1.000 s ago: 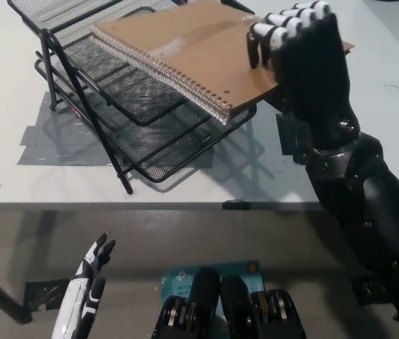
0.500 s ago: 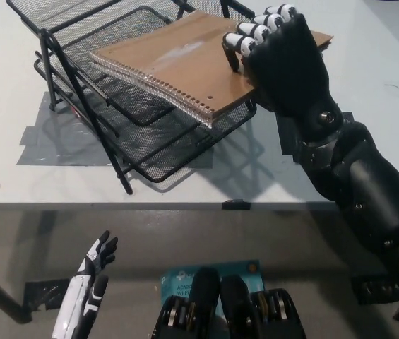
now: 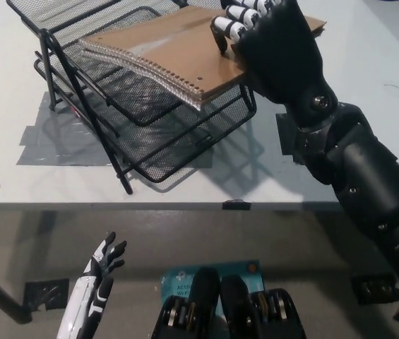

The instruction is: A person hands a notebook to the robot and the robot grabs it with its right hand and places it in the file tray kept in the centre of the desk infront of it.

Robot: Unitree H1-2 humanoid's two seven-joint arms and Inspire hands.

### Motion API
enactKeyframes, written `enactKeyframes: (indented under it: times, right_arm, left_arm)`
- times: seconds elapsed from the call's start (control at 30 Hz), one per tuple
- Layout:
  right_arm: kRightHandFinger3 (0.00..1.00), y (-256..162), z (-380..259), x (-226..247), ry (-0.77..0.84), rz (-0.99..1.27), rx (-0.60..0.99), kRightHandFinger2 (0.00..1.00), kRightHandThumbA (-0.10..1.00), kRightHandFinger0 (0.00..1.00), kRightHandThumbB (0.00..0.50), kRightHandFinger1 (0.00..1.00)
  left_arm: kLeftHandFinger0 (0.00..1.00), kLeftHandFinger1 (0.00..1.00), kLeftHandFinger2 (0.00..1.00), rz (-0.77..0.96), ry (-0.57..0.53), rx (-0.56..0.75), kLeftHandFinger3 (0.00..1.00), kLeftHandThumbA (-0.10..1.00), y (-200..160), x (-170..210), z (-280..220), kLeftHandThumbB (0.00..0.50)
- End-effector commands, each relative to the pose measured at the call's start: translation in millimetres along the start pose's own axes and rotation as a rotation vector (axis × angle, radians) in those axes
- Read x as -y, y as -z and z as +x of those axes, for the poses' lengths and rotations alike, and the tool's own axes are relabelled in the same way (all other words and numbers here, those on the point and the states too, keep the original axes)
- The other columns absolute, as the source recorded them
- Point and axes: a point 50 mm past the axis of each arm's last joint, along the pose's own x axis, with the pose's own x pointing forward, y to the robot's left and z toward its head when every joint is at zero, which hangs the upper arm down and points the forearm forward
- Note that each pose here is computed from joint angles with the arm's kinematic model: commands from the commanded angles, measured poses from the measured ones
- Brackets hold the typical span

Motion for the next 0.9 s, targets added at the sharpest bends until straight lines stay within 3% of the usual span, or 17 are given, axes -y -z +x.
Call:
enactKeyframes:
  times: [0.0,0.27,0.37,0.5,0.57,0.63,0.87]
  right_arm:
    - [0.21,8,43,14,0.173,-0.016,0.033,0.08,0.75,0.0,0.0,0.0]
    - [0.21,13,42,-7,0.123,-0.027,0.042,0.12,0.76,0.0,0.0,0.0]
    - [0.21,14,41,-15,0.095,-0.015,0.048,0.13,0.84,0.0,0.0,0.0]
    - [0.25,16,41,-21,0.075,-0.023,0.073,0.16,0.82,0.0,0.0,0.0]
    - [0.25,17,43,-24,0.07,-0.029,0.096,0.14,0.74,0.0,0.0,0.0]
    - [0.2,17,51,-24,0.071,-0.038,0.109,0.1,0.76,0.0,0.0,0.0]
    - [0.24,16,73,-21,0.129,-0.08,0.151,0.13,0.82,0.0,0.0,0.0]
  left_arm:
    - [0.87,0.92,0.9,-0.002,0.019,0.054,1.0,1.0,-6,-4,2,0.288]
    - [0.87,0.9,0.87,0.017,0.016,0.053,1.0,1.0,-8,-2,4,0.292]
    - [0.87,0.9,0.86,0.025,0.018,0.052,1.0,1.0,-9,-2,4,0.298]
    - [0.89,0.9,0.85,0.022,0.024,0.038,0.98,1.0,-9,-2,6,0.33]
    - [0.98,0.95,0.85,0.02,0.026,0.032,0.96,1.0,-9,-2,6,0.341]
    - [1.0,0.96,0.84,0.017,0.029,0.035,0.93,1.0,-10,-2,7,0.333]
    - [1.0,1.0,0.81,0.027,0.038,0.053,0.86,1.0,-11,-1,9,0.292]
